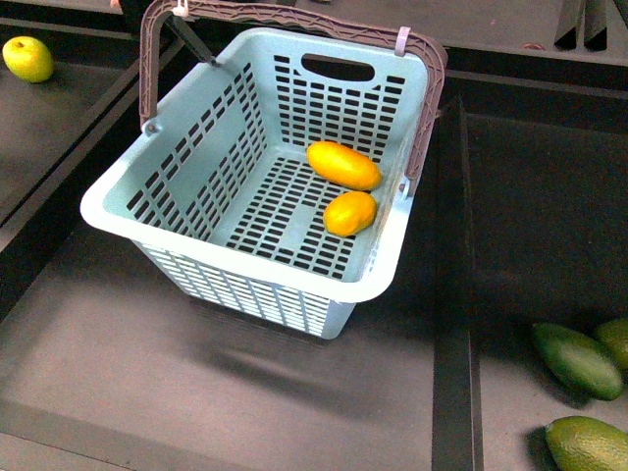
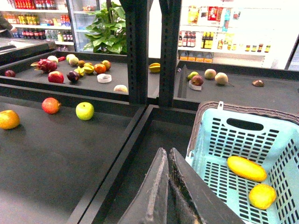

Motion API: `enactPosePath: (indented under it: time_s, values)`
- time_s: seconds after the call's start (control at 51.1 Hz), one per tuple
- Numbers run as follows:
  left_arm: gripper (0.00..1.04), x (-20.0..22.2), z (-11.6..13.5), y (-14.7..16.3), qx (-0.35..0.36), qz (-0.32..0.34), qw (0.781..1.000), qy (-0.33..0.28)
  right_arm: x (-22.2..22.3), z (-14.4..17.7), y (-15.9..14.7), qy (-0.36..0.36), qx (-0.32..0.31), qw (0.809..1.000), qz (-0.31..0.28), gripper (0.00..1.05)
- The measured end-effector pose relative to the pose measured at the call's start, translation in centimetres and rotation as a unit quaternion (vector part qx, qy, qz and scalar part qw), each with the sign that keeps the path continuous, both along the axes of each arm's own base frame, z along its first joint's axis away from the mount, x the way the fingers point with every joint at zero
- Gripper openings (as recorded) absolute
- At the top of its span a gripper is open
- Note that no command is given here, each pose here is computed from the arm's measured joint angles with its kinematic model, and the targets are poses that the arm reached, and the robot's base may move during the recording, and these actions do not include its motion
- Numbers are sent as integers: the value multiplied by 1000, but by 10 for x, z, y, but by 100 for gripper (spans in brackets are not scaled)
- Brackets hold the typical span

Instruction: Pick lemon and mango into basket

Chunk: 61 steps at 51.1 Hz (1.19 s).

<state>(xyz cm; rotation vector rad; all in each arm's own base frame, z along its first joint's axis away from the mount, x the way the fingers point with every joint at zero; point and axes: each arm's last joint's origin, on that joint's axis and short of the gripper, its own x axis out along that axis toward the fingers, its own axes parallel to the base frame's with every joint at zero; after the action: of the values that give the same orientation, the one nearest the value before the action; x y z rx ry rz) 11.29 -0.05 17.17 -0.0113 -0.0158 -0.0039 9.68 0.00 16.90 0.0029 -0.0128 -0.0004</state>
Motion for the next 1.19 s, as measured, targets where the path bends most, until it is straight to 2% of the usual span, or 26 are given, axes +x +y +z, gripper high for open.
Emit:
enactPosePath:
  time_s: [0.215, 0.274, 1.019, 1.136, 1.195]
  values:
    - [3, -5, 0, 0, 0, 0, 1000, 0, 0, 0, 0, 0, 0, 1000, 0, 96]
    - [3, -12, -5, 0, 0, 0, 1000, 16, 0, 0, 0, 0, 0, 1000, 0, 96]
    - [4, -16, -3, 0, 0, 0, 1000, 3, 0, 0, 0, 0, 0, 1000, 0, 96]
    - [34, -16, -3, 0, 0, 0, 1000, 3, 0, 0, 0, 0, 0, 1000, 0, 96]
    - [45, -16, -3, 0, 0, 0, 1000, 3, 0, 0, 0, 0, 0, 1000, 0, 96]
